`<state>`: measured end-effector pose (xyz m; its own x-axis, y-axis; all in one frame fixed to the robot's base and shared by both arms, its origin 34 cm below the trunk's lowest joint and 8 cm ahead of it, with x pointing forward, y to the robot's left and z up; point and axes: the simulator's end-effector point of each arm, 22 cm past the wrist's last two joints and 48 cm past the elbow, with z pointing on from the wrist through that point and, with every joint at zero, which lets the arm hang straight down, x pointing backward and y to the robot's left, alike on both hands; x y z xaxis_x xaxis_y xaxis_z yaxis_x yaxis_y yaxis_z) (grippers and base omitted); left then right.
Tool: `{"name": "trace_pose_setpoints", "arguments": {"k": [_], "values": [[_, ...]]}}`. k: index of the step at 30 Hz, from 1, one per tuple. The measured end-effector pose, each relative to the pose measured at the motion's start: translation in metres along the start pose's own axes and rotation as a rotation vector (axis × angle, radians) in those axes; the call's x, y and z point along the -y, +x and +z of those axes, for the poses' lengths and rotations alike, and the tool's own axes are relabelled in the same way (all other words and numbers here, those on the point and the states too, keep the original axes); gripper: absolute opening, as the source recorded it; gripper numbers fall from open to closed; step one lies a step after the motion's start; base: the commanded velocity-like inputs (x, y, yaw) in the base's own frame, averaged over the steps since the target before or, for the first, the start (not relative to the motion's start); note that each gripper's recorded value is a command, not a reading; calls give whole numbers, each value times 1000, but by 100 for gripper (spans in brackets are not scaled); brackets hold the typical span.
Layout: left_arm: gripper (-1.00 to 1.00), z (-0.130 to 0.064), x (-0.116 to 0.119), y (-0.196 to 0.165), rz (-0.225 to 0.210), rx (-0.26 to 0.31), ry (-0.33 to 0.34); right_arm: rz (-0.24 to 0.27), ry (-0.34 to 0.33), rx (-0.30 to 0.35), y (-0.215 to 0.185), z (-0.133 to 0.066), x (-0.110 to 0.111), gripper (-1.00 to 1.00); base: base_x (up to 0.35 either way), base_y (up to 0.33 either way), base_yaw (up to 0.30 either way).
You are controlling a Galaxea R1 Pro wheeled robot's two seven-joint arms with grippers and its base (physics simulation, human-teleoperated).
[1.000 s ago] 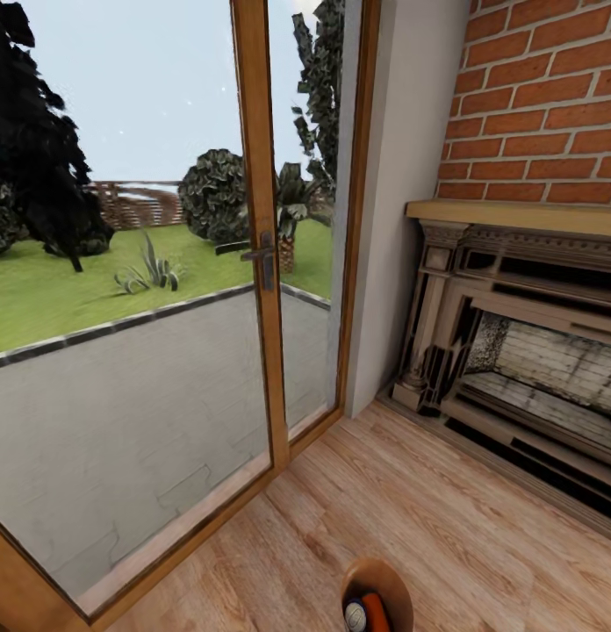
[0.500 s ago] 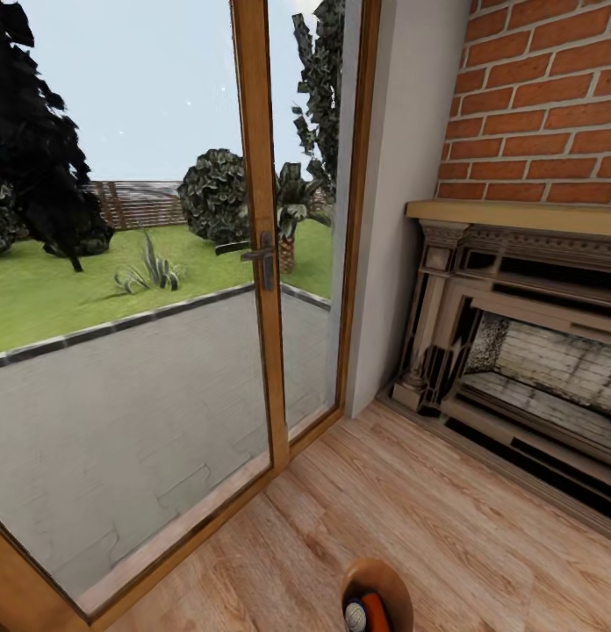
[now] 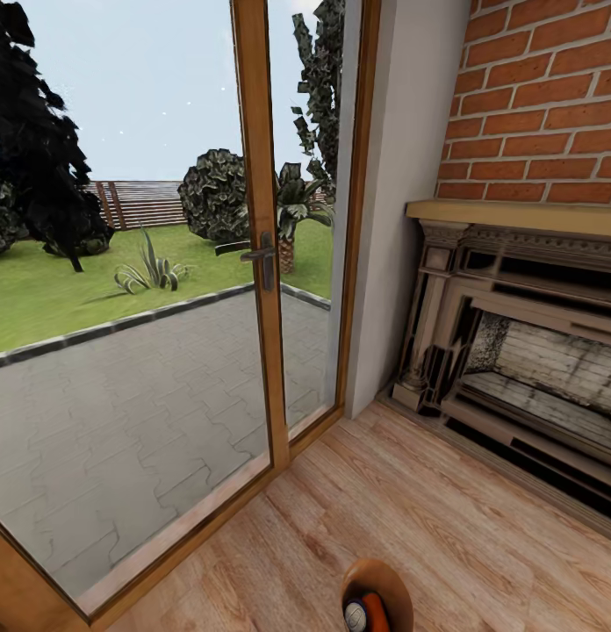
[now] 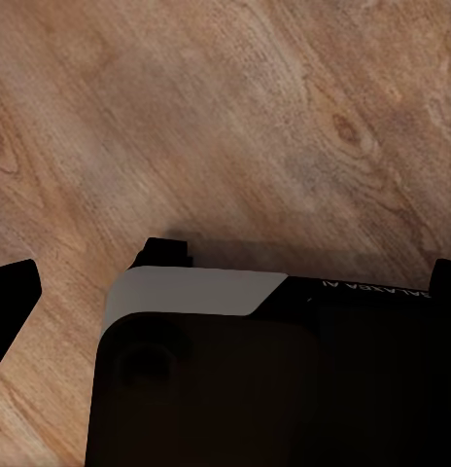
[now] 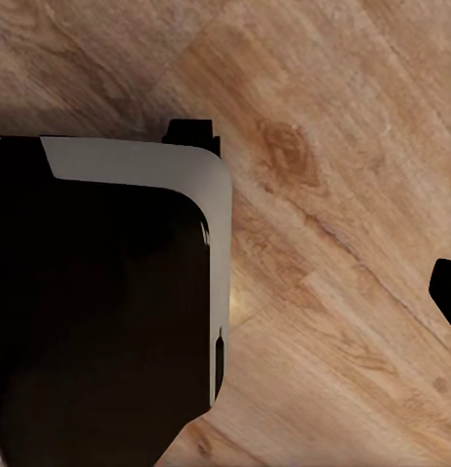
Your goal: Put the three can of soda from the living room inside the tash can in the kitchen.
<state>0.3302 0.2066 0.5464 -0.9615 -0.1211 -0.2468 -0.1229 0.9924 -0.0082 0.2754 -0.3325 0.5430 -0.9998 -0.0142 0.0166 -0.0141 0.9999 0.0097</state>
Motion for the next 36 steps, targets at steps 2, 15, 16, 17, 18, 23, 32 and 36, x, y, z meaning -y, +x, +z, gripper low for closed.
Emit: {"name": "trace_pose_setpoints", "arguments": {"k": [2,15,16,17,18,23,32,36], "values": [[100,0,0,0,0,0,0,0,0,0,0,0,0,100,0,0,0],[100,0,0,0,0,0,0,0,0,1,0,0,0,100,0,0,0],[100,0,0,0,0,0,0,0,0,0,0,0,0,100,0,0,0],[100,0,0,0,0,0,0,0,0,0,0,0,0,100,0,0,0],[100,0,0,0,0,0,0,0,0,0,0,0,0,100,0,0,0],[100,0,0,0,0,0,0,1,0,0,0,0,0,100,0,0,0],[100,0,0,0,0,0,0,0,0,0,0,0,0,100,0,0,0],[100,0,0,0,0,0,0,1,0,0,0,0,0,100,0,0,0]]}}
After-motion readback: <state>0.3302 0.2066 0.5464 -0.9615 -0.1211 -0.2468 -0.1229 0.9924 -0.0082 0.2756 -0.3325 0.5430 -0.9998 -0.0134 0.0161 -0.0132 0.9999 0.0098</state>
